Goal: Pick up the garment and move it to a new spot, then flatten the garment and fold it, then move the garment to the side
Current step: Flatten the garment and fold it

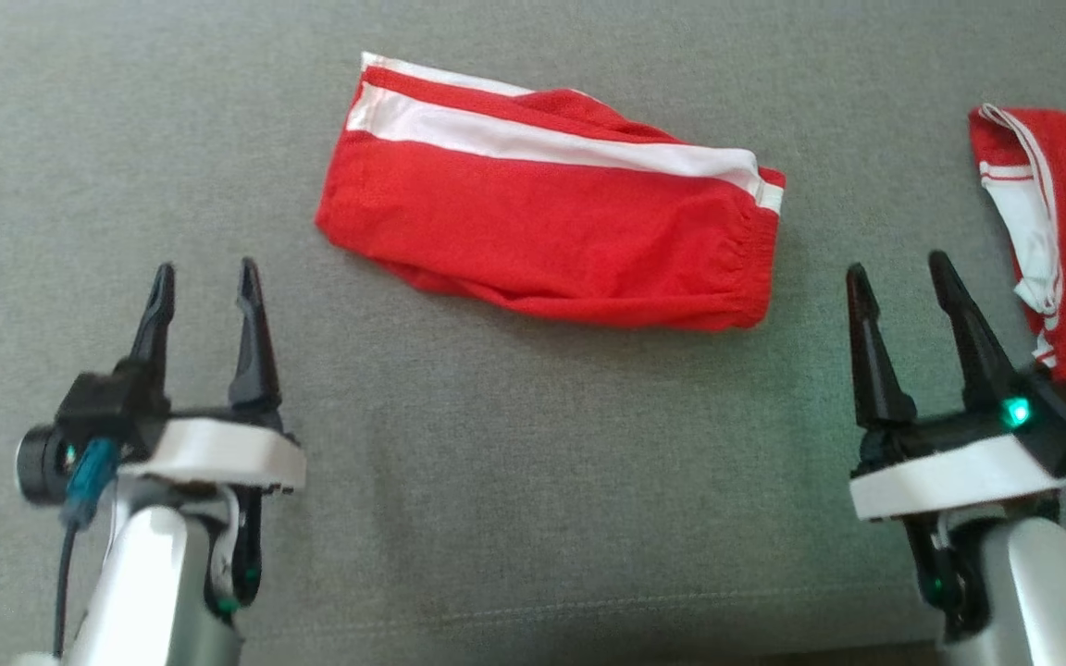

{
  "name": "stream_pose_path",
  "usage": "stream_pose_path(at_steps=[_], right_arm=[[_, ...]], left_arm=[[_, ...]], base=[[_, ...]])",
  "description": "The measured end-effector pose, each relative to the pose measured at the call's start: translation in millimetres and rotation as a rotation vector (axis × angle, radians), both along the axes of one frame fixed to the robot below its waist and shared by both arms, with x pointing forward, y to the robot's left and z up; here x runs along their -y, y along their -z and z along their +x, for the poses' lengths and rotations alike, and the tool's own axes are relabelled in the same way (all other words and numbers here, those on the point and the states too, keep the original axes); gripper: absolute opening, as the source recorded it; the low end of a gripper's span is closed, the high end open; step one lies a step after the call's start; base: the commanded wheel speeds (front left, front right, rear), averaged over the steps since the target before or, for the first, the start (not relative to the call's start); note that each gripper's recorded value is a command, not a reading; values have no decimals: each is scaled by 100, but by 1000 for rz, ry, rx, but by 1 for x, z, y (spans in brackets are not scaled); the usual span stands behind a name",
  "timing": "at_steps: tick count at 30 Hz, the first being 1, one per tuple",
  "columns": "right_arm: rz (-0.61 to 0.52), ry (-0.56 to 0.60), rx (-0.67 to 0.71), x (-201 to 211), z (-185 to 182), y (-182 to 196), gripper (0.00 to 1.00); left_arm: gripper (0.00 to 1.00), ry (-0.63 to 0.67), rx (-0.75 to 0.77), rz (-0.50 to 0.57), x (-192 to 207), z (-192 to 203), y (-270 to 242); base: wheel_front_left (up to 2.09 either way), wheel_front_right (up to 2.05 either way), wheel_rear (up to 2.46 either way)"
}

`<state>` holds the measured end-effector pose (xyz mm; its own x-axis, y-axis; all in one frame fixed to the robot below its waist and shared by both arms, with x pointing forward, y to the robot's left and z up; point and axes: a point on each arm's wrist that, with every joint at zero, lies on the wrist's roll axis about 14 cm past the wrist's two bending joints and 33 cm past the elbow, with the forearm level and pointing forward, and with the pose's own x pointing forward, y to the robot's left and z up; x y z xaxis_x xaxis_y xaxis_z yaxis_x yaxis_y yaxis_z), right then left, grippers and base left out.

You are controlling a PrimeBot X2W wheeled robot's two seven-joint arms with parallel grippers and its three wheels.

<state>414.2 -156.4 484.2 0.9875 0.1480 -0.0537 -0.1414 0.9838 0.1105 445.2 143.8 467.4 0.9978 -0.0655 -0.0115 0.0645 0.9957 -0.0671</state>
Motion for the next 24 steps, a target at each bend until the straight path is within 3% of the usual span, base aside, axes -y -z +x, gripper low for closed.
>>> stream_pose_path(at_steps=[11, 24], right_arm=[[10, 1, 3, -2, -7, -7, 100], [18, 7, -4, -2, -5, -6, 100]], left_arm=[[100, -47, 17, 11, -16, -12, -8], [100, -17, 20, 10, -11, -10, -7]], base=[[0, 0, 0], [0, 0, 0]])
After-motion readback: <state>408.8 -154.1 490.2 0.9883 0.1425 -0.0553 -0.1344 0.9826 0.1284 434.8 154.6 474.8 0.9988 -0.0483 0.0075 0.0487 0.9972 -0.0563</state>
